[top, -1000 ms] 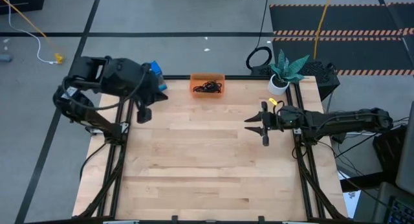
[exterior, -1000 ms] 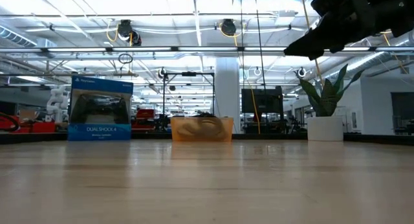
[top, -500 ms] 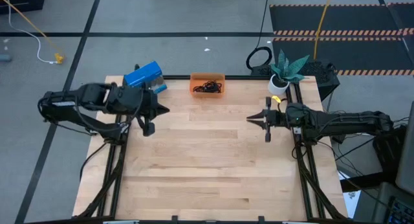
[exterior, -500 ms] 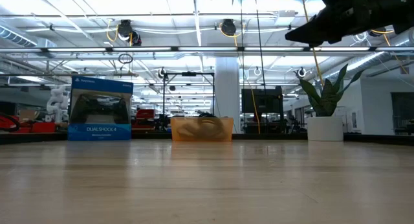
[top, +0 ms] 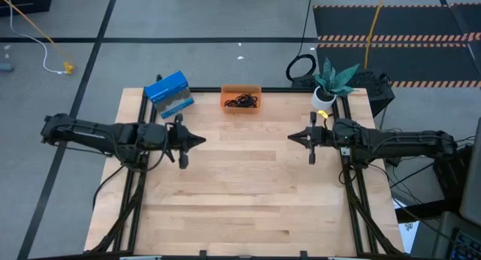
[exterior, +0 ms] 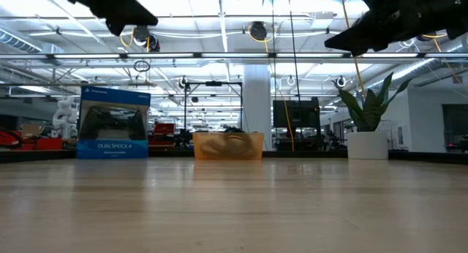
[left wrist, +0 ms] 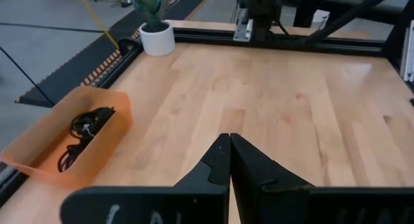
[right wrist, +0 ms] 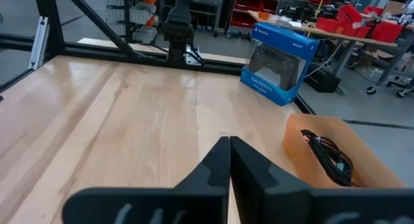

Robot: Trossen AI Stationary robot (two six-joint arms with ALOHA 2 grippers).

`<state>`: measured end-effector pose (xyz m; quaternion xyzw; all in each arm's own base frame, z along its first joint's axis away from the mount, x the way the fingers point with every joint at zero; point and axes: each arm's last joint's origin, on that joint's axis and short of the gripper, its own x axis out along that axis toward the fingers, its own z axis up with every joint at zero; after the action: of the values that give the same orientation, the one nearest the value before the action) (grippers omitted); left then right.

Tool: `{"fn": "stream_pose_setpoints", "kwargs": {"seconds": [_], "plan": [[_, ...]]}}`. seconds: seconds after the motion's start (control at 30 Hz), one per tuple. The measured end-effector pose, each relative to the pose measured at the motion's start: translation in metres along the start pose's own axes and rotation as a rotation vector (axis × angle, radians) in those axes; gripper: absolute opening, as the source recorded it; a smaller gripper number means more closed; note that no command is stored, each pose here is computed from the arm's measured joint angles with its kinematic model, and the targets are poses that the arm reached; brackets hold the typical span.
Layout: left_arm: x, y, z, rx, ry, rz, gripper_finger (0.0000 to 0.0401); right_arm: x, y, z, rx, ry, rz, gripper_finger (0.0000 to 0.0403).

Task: Pick and place USB-C Cables
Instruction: Return to Home Position

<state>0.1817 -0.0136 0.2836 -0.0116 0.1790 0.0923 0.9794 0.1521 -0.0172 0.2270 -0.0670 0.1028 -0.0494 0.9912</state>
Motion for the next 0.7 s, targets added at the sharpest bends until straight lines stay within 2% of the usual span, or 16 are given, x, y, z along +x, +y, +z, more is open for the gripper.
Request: {"fn": "stream_pose_setpoints", "kwargs": {"seconds": [0.23,0.37,0.53,0.7], "plan": [[0.003,0.002,-0.025,0.02,-0.031,-0.002,0.0015,0.002,0.005,-0.033,0.037,-0.023,-0.001,0.0001],[0.006,0.004,-0.044,0.012,-0.076,0.0,0.0007,-0.001,0.008,-0.05,0.054,-0.035,-0.003,0.0001],[0.007,0.008,-0.064,0.003,-0.153,0.008,0.001,-0.006,0.009,-0.061,0.074,-0.038,-0.005,0.0001],[0.006,0.01,-0.082,0.008,-0.186,0.007,0.0015,-0.01,0.009,-0.07,0.07,-0.044,-0.059,0.0001]]}}
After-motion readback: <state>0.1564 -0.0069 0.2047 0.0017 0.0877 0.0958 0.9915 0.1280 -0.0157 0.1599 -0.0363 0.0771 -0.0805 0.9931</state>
